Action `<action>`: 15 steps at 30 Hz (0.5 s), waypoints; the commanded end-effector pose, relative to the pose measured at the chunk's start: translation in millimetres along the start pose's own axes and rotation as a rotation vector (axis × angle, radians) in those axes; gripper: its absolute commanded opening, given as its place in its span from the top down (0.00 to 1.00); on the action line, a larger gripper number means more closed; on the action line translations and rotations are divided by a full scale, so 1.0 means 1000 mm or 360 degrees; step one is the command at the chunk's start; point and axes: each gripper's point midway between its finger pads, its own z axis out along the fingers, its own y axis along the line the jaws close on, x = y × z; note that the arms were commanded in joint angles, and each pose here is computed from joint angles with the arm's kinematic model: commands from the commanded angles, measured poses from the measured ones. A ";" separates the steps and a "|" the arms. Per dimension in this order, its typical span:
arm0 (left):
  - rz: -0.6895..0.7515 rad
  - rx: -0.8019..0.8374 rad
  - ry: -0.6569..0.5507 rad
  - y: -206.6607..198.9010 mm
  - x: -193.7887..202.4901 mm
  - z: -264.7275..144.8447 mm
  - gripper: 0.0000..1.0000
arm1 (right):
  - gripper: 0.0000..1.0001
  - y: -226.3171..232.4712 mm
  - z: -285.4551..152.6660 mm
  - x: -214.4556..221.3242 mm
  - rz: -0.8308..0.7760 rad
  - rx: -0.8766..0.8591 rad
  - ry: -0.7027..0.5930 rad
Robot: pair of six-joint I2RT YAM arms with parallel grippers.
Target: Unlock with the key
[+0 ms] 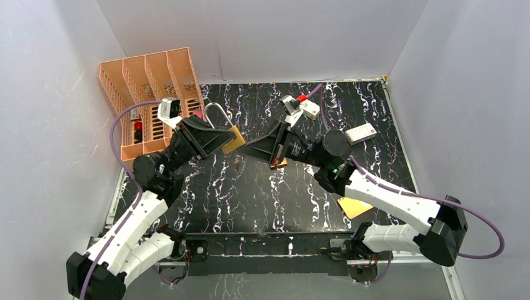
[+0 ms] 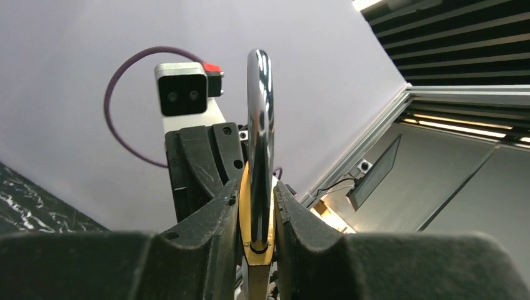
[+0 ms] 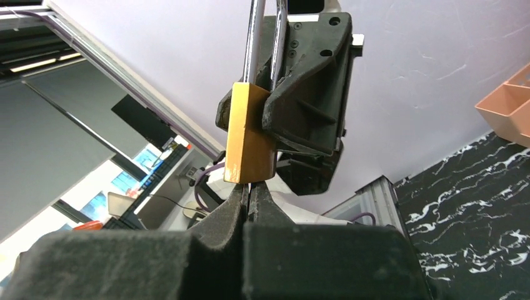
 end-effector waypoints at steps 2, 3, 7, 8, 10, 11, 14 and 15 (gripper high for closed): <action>0.0033 0.0265 -0.0201 -0.027 -0.021 0.000 1.00 | 1.00 0.082 -0.006 -0.023 -0.0105 -0.0537 -0.0122; 0.0037 0.0285 -0.0208 -0.028 -0.022 0.000 1.00 | 1.00 0.084 -0.006 -0.023 -0.0088 -0.0565 -0.0125; 0.0068 0.0356 -0.0213 -0.033 -0.021 -0.001 1.00 | 1.00 0.091 -0.006 -0.023 -0.0021 -0.0685 -0.0115; 0.0073 0.0367 -0.0210 -0.033 -0.021 -0.001 1.00 | 1.00 0.093 -0.006 -0.023 -0.0006 -0.0713 -0.0114; 0.0087 0.0405 -0.0228 -0.035 -0.021 -0.003 1.00 | 1.00 0.098 -0.007 -0.023 0.0016 -0.0776 -0.0112; 0.0091 0.0424 -0.0240 -0.036 -0.022 -0.004 1.00 | 1.00 0.101 -0.008 -0.024 0.0030 -0.0806 -0.0106; 0.0107 0.0501 -0.0299 -0.040 -0.026 -0.008 1.00 | 1.00 0.111 -0.008 -0.022 0.0054 -0.0903 -0.0082; 0.0114 0.0531 -0.0316 -0.042 -0.027 -0.009 1.00 | 1.00 0.113 -0.007 -0.021 0.0055 -0.0945 -0.0072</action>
